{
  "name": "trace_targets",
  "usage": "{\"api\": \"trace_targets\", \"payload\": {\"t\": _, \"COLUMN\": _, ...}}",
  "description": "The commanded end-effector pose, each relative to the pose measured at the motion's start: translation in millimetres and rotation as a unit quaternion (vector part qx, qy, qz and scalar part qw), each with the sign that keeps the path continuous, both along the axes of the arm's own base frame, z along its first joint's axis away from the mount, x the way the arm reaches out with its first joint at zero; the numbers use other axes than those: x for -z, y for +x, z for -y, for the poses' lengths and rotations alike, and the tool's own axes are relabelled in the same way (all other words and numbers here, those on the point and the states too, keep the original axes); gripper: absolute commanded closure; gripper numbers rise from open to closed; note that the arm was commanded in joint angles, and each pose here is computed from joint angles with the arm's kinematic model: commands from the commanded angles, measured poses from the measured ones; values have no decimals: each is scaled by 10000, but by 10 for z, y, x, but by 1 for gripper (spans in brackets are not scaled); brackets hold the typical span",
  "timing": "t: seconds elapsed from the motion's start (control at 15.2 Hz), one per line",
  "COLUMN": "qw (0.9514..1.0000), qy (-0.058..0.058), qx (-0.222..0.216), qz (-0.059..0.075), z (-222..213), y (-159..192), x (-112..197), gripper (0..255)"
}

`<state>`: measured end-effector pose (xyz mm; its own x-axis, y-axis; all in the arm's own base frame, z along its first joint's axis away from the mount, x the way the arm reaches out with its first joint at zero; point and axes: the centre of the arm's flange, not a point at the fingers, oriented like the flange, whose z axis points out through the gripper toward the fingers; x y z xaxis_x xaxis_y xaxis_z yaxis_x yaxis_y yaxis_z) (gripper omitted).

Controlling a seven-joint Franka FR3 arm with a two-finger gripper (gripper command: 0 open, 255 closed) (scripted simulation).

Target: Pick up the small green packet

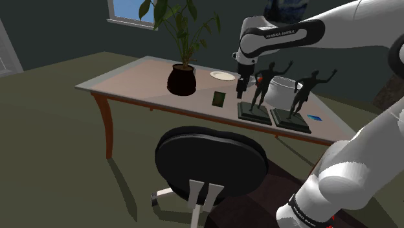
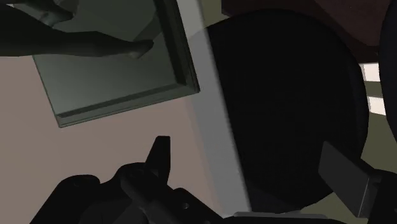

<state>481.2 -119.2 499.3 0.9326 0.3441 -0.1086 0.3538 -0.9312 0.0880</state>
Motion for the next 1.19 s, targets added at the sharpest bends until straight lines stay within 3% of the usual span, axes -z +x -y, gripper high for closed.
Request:
{"api": "trace_targets", "payload": {"t": 0.0, "qw": 9996, "qy": 41, "qx": -264, "qz": 41, "z": 126, "y": 233, "x": 42, "gripper": 0}}
{"api": "trace_targets", "payload": {"t": 0.4, "qw": 9946, "qy": 185, "qx": -1005, "qz": 157, "z": 290, "y": 945, "x": 154, "gripper": 0}}
{"api": "trace_targets", "payload": {"t": 0.79, "qw": 9839, "qy": 328, "qx": -1738, "qz": 272, "z": 344, "y": 1674, "x": 251, "gripper": 0}}
{"api": "trace_targets", "payload": {"t": 1.12, "qw": 9839, "qy": 328, "qx": -1738, "qz": 272, "z": 344, "y": 1674, "x": 515, "gripper": 0}}
